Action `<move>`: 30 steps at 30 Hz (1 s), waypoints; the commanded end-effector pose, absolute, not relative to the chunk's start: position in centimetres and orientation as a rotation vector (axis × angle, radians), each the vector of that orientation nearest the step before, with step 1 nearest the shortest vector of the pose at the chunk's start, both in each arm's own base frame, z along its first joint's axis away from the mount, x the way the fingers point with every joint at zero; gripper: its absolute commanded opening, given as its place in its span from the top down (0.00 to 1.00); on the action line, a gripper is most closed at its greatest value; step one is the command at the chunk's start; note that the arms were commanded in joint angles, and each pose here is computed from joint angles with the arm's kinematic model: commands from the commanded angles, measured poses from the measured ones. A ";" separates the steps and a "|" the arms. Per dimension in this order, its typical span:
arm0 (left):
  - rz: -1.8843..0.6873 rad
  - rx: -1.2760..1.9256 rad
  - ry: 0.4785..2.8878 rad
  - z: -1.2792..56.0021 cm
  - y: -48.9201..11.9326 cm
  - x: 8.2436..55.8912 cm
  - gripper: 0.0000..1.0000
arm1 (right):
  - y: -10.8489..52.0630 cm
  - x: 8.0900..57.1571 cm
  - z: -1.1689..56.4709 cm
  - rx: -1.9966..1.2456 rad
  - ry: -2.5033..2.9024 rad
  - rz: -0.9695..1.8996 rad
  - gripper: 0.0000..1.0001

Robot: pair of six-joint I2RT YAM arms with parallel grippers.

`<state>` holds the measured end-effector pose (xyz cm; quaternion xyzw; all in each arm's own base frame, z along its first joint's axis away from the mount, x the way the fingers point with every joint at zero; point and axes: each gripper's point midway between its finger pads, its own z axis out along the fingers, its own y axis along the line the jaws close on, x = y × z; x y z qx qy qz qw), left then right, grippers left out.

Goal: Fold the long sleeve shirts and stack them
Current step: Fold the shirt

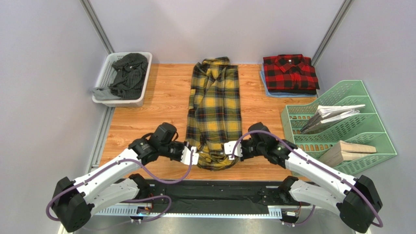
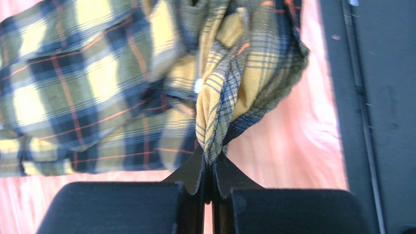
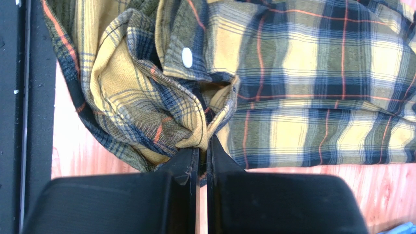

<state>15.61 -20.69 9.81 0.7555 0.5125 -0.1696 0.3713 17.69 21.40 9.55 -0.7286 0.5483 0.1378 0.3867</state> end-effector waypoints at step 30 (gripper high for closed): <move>-0.345 1.748 1.695 7.8 -22.8 46.3 1.00 | 20.2 45.9 7.6 -1.702 1.755 0.394 0.92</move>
